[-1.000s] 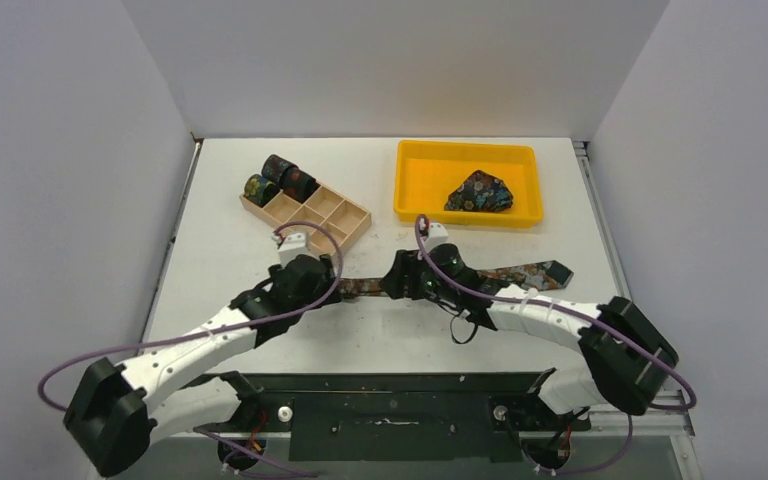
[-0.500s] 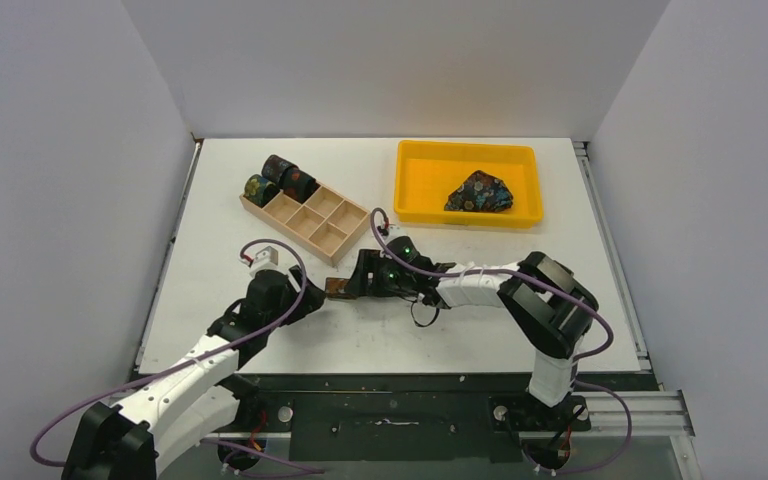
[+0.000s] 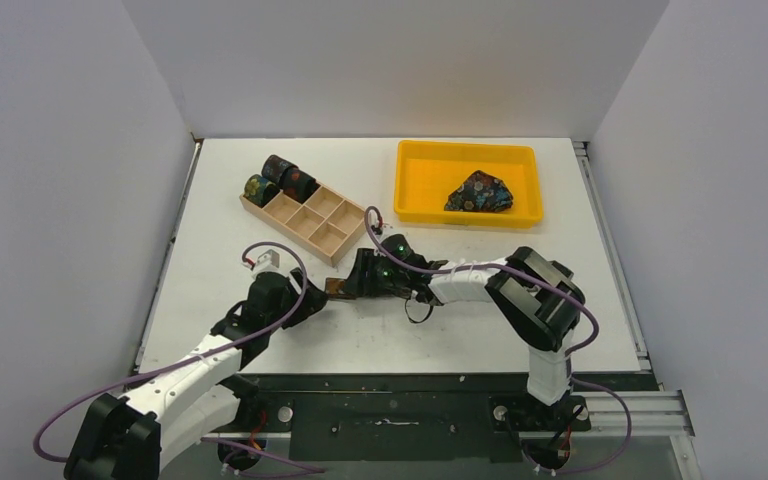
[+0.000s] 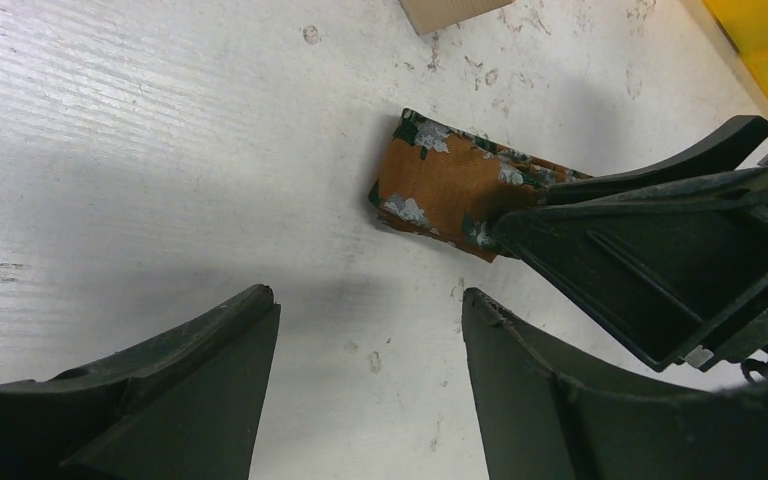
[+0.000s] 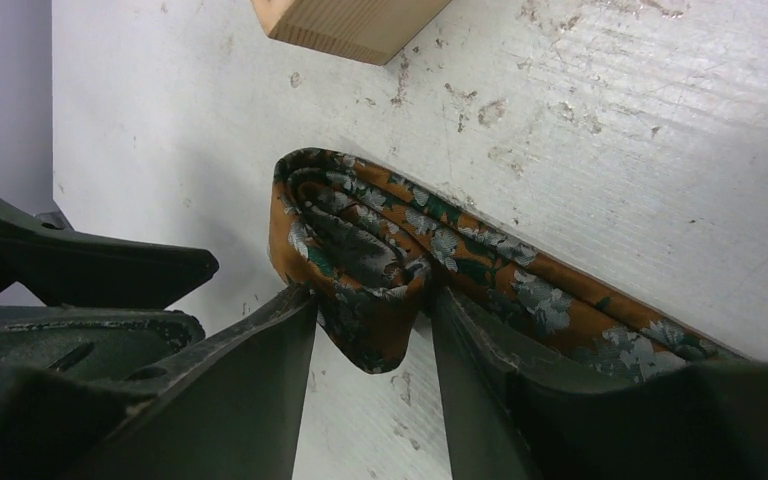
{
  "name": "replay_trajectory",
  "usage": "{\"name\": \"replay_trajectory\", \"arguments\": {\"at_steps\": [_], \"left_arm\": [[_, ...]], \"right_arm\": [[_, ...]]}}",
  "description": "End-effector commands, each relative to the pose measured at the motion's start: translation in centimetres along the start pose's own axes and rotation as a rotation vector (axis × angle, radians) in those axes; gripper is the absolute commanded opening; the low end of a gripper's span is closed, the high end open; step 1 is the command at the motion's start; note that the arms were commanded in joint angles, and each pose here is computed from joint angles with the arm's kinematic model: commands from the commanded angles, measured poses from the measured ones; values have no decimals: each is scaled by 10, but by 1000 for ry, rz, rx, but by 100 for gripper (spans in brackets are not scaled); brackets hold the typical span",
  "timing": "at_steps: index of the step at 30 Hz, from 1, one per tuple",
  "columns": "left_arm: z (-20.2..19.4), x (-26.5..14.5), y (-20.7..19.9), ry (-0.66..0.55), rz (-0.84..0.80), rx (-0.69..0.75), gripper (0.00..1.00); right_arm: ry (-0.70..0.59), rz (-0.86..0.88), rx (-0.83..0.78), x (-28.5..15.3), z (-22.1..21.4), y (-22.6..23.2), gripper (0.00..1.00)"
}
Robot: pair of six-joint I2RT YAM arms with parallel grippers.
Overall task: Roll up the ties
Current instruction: Roll the tie at the center of the board.
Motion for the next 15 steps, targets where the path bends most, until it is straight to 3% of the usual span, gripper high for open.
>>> {"name": "replay_trajectory", "arguments": {"at_steps": [1, 10, 15], "left_arm": [[5, 2, -5, -23, -44, -15, 65], [6, 3, -6, -37, -60, -15, 65], [4, 6, -5, -28, -63, -15, 64]], "right_arm": [[-23, 71, -16, 8, 12, 11, 44], [-18, 88, -80, 10, 20, 16, 20], [2, 74, -139, 11, 25, 17, 15]]}}
Point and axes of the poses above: each gripper's point midway between its finger pads, its own x axis out along the fingers, its own y axis along the line the jaws close on, z = x × y, the point moved 10 cm from there along -x, back along the fingers, and after that the axes turned 2 degrees about x, right-handed, at the moved point
